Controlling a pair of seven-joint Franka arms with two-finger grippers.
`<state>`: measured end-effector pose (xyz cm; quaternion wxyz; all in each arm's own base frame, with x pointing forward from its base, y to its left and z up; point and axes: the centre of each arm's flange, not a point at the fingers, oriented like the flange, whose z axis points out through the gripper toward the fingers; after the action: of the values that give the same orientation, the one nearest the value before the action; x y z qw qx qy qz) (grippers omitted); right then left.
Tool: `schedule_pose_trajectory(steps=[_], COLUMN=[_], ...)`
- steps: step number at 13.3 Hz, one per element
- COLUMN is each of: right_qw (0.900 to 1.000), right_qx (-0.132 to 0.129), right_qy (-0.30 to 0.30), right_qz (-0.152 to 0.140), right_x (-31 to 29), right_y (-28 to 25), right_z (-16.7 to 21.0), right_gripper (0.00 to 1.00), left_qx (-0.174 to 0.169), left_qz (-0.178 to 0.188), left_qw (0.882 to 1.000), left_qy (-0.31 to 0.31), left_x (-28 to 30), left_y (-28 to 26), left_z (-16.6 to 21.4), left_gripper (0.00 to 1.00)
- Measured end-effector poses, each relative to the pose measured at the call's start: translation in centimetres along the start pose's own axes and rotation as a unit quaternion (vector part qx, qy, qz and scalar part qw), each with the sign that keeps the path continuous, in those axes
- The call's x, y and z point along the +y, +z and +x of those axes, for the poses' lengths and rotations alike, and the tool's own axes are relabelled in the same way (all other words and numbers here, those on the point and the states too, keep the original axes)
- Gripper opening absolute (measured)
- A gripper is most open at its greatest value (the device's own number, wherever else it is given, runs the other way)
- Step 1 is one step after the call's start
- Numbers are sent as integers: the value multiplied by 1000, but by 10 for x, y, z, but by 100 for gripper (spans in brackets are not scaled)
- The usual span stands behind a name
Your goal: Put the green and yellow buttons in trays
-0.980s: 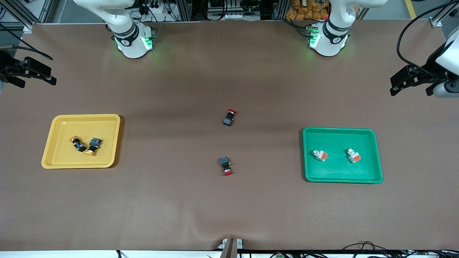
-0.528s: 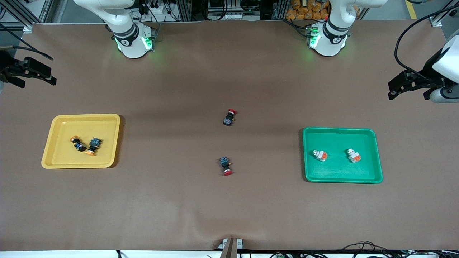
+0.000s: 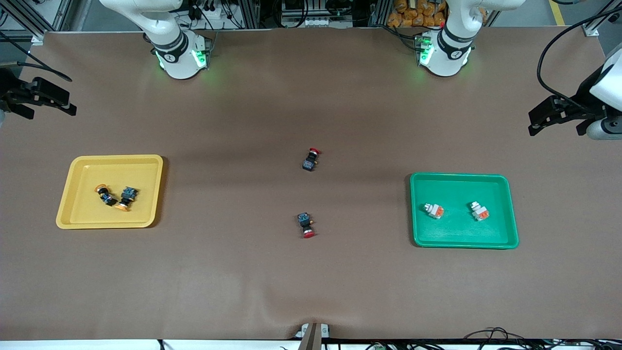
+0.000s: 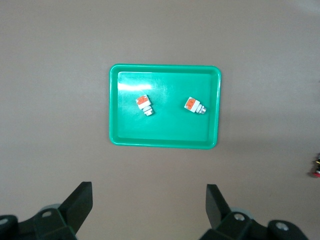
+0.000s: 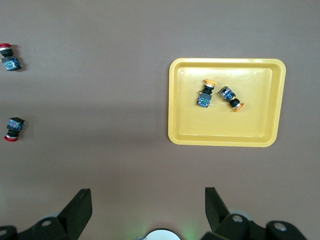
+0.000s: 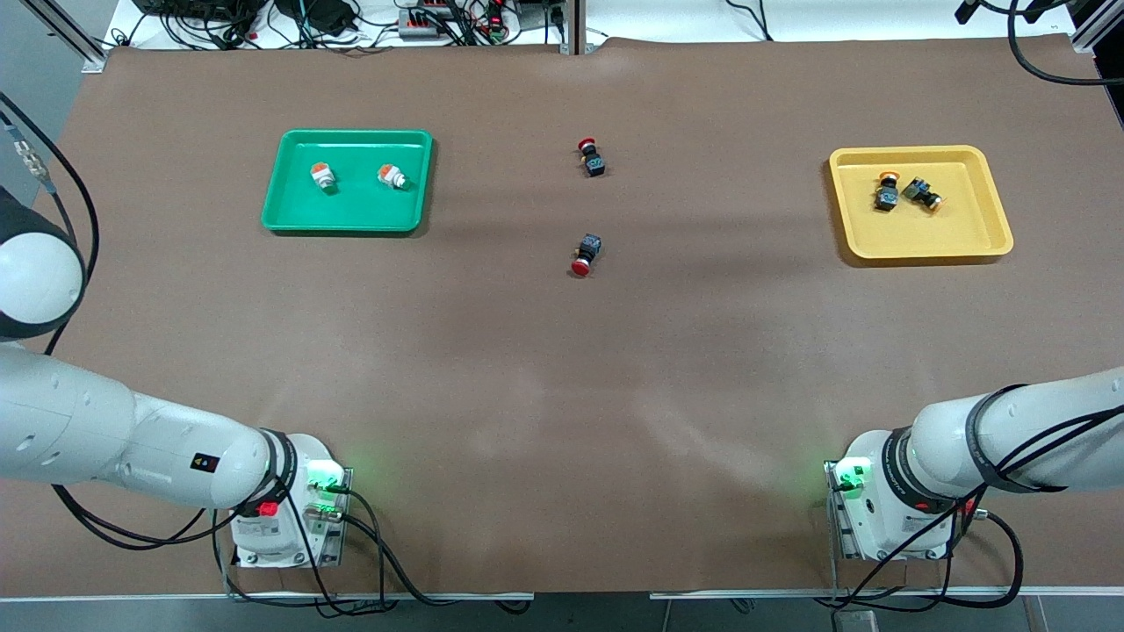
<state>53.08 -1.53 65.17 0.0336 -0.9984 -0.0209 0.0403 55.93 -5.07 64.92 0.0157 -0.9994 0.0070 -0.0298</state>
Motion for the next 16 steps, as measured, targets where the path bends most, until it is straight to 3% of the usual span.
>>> schedule_pose_trajectory(steps=[7,16], right_qw=[1000,1000], right_qx=[0,-3], right_qy=[0,-1], right_qz=[0,0], right_x=[0,-1], right_y=[0,3], right_z=[0,2], right_gripper=[100,100], left_qx=[3,0], left_qz=[-1,-1], left_qw=[1000,999], left_qy=[1,45], left_x=[0,4], left_y=[-3,-2], left_z=[-2,-2], left_gripper=[100,100])
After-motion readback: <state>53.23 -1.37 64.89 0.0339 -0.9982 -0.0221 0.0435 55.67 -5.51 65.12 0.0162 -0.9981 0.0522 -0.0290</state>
